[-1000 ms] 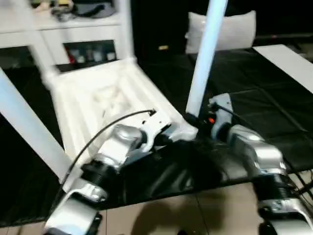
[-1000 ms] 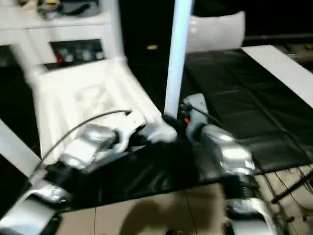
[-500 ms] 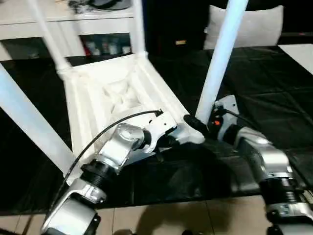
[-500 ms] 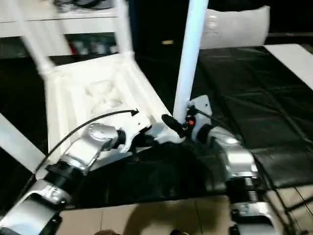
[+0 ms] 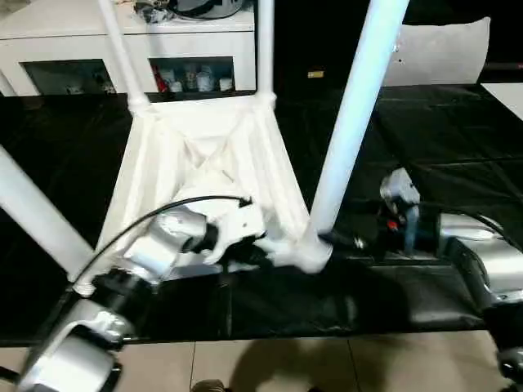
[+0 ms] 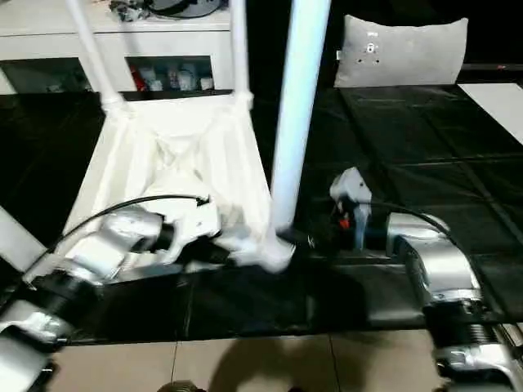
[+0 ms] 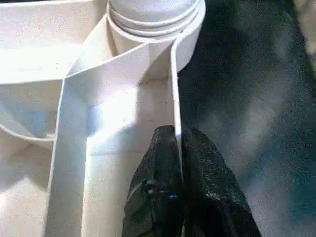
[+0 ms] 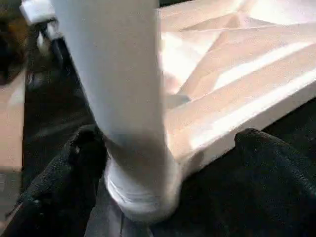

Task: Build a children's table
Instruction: Rotate leg to tighten

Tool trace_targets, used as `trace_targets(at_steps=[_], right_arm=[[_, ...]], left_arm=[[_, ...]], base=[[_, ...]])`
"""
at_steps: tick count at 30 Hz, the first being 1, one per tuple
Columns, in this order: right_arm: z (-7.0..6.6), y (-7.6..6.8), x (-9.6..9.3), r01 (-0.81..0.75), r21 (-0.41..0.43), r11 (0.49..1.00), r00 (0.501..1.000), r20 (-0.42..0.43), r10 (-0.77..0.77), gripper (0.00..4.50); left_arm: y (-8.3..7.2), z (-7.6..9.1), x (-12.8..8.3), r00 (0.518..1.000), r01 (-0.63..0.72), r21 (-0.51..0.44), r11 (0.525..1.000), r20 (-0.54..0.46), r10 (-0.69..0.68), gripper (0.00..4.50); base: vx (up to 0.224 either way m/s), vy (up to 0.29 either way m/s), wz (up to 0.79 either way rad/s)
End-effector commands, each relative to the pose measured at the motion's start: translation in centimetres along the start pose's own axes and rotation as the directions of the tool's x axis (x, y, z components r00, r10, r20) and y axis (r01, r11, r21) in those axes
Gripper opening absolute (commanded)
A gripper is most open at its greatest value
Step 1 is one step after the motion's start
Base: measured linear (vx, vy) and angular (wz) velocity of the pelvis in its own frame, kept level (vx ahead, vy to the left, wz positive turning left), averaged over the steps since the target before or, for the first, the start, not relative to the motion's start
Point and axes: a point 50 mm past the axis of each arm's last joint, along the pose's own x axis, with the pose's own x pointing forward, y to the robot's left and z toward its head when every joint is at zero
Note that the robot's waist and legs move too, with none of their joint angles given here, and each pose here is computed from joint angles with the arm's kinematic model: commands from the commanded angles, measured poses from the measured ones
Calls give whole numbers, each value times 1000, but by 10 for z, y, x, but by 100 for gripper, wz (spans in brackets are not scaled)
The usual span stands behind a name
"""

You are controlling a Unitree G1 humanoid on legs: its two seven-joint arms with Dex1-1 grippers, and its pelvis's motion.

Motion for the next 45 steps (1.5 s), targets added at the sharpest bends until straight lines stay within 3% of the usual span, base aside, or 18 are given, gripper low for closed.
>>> trace_targets(at_steps=[1,2,6,21,24,28,31,34,39,40,41,42,43,44,45], right_arm=[[4,8,3,-93,-17,996,996,-7,93,446],[3,10,3,-125,-10,992,992,-15,125,418],[-2,12,6,-146,-27,989,988,-61,144,393],[-5,18,19,-255,54,965,967,3,255,281],[-5,19,20,-265,70,962,964,19,265,244],[-3,19,26,-215,119,969,976,65,209,212],[-4,17,31,-150,146,978,988,70,141,206],[-3,5,46,72,193,979,994,63,-86,200],[-3,-12,59,326,291,900,939,8,-343,197],[-4,-17,62,402,313,861,907,-8,-421,197],[-3,-27,66,524,366,769,831,-23,-555,197],[-3,-27,66,524,366,769,831,-23,-555,197],[-2,-29,68,554,388,737,805,-21,-594,197],[0,-29,69,552,372,746,802,6,-597,197],[1,-29,70,549,355,757,803,26,-595,231]], left_arm=[[-7,10,8,994,110,93,990,-25,-108,0],[-8,10,8,992,122,100,988,-30,-119,0],[-10,11,10,988,150,118,982,-38,-147,0],[-12,12,12,984,177,135,975,-35,-174,0],[-11,12,12,985,173,125,977,-25,-171,0],[-11,15,15,990,136,28,990,34,-137,0],[-8,16,18,994,96,-10,995,50,-96,0],[2,22,29,994,-45,-144,989,88,58,0],[12,29,41,973,-188,-269,945,81,217,0],[16,32,45,958,-235,-305,923,85,272,0],[22,40,51,923,-311,-378,872,98,372,0],[22,40,51,923,-311,-378,872,98,372,0],[24,44,54,911,-330,-402,854,103,400,0],[25,49,56,898,-344,-417,841,117,425,0],[26,52,58,889,-352,-426,833,125,440,0]], base=[[0,0,0],[0,0,0],[0,0,0],[0,0,0],[0,0,0],[0,0,0],[0,0,0],[0,0,0],[0,0,0],[0,0,0],[0,0,0],[0,0,0],[0,0,0],[0,0,0],[0,0,0]])
